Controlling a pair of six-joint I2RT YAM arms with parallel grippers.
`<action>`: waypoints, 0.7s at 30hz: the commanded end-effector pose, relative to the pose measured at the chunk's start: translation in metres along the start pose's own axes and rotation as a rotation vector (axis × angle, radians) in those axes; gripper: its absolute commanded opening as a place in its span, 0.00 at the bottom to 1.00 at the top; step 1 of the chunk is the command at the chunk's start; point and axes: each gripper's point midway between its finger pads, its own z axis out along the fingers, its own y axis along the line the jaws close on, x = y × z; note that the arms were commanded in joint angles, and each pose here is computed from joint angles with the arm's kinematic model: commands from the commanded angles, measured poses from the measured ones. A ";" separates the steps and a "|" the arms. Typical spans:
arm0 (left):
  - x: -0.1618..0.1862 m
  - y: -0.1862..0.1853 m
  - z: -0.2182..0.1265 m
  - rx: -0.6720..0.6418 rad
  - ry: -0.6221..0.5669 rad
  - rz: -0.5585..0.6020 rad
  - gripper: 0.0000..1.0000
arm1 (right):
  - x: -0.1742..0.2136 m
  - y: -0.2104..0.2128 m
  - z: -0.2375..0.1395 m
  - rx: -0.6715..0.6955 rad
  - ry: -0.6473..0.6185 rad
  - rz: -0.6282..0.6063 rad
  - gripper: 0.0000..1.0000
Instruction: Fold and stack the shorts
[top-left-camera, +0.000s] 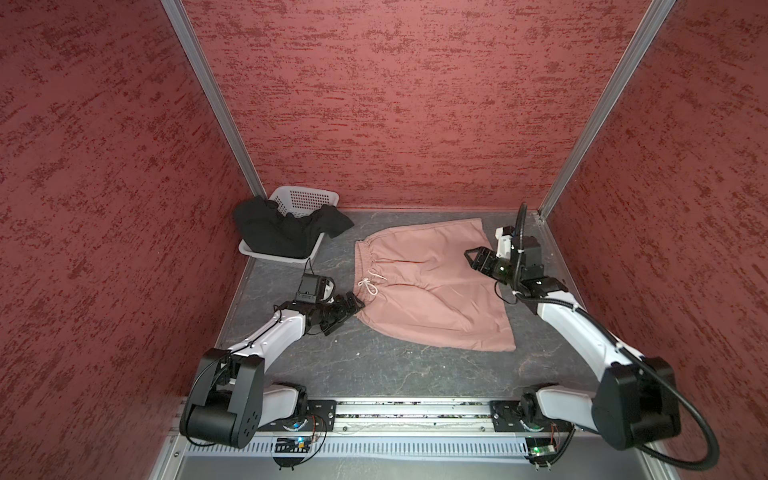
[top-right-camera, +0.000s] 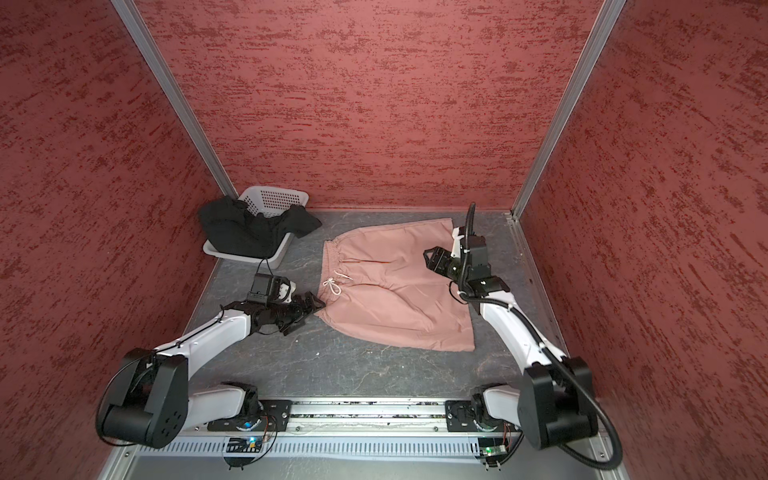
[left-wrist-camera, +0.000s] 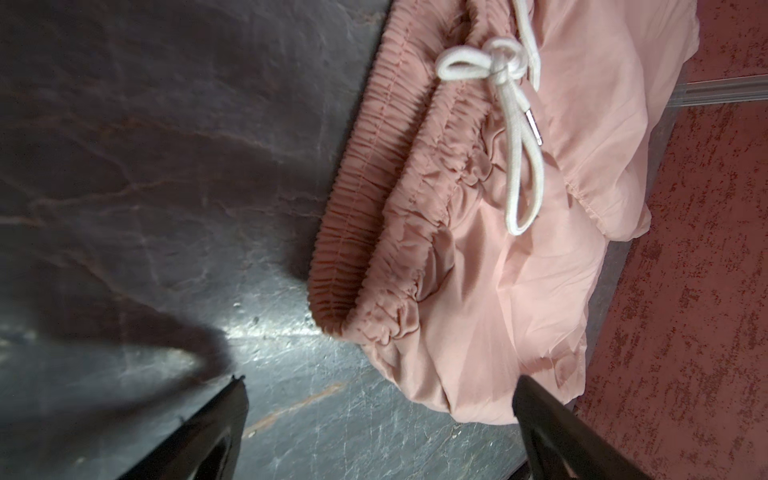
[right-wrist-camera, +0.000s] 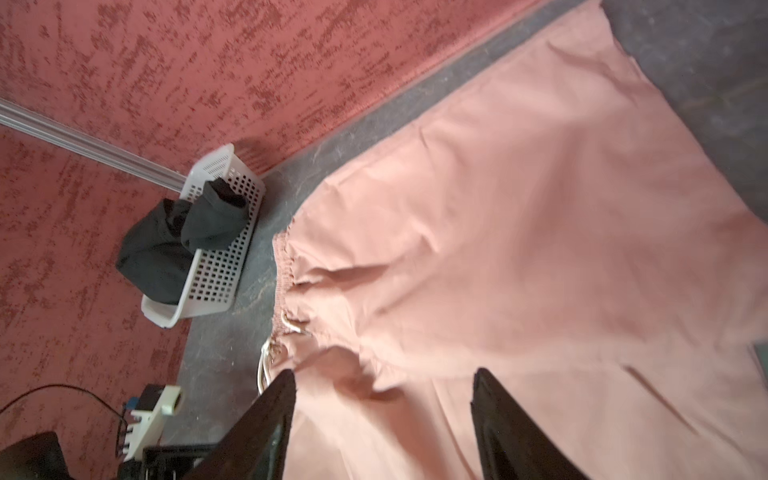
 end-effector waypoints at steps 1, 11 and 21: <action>-0.002 0.000 0.003 0.035 -0.029 -0.019 0.99 | 0.028 -0.014 -0.021 0.115 0.039 -0.028 0.68; -0.053 -0.014 -0.060 0.005 -0.198 0.067 0.99 | 0.168 0.080 0.001 -0.073 0.348 -0.642 0.70; -0.013 -0.040 -0.077 -0.351 -0.212 0.613 0.99 | 0.173 0.089 0.002 -0.058 0.349 -0.697 0.73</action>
